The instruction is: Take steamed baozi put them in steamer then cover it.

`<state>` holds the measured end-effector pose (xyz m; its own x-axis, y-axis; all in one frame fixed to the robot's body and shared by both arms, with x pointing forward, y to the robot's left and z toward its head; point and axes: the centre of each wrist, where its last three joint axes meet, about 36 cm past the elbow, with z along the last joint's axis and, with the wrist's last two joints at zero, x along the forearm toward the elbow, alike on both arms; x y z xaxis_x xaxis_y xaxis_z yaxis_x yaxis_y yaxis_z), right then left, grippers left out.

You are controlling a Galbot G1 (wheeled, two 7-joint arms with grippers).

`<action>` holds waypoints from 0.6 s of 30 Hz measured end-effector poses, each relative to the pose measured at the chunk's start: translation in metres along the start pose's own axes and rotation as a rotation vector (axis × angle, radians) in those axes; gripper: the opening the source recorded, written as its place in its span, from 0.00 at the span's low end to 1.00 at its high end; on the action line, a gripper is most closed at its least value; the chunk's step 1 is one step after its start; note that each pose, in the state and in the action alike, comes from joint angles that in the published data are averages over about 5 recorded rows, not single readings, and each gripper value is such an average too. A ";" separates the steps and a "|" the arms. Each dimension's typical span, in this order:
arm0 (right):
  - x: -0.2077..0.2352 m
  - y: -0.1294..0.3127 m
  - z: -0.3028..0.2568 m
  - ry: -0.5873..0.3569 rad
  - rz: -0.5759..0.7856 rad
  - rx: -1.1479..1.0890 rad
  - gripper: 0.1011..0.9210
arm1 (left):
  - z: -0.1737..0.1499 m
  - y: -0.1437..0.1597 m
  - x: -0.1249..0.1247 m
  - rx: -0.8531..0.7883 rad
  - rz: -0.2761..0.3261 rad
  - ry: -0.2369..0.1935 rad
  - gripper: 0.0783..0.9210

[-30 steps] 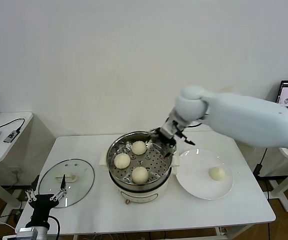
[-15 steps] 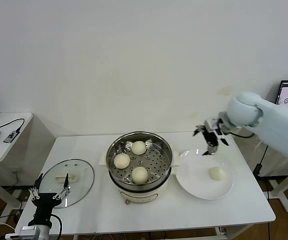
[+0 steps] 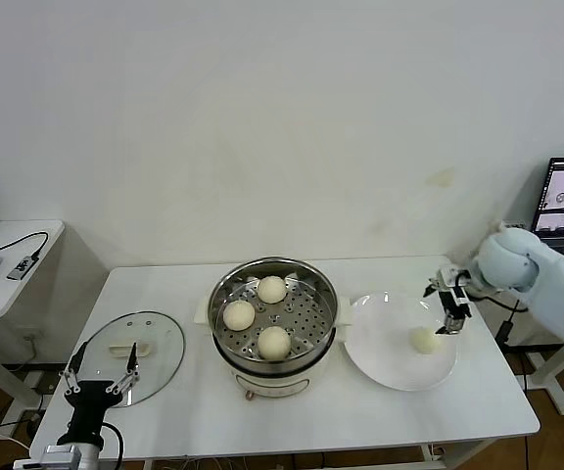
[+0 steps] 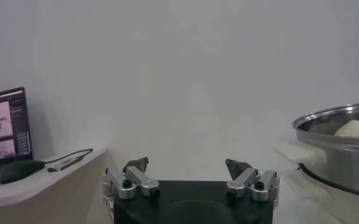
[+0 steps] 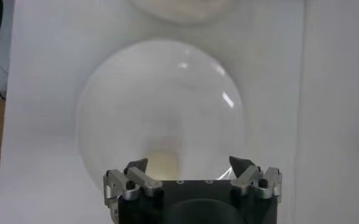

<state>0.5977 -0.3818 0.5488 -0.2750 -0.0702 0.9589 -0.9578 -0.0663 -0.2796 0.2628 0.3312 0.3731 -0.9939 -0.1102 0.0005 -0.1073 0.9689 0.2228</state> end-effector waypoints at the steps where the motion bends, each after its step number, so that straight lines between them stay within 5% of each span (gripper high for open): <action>1: -0.005 0.000 0.001 0.006 -0.005 -0.006 0.88 | 0.000 0.001 0.000 -0.002 -0.001 0.001 0.88; 18: -0.063 0.003 0.000 0.065 -0.056 -0.040 0.87 | 0.002 0.004 0.001 -0.005 -0.012 0.007 0.88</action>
<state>0.6121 -0.3780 0.4871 -0.2247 -0.0022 0.9744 -0.9740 -0.0286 -0.2246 0.2610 0.3352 0.3721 -0.9924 -0.1231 0.0047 -0.1188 0.9664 0.2280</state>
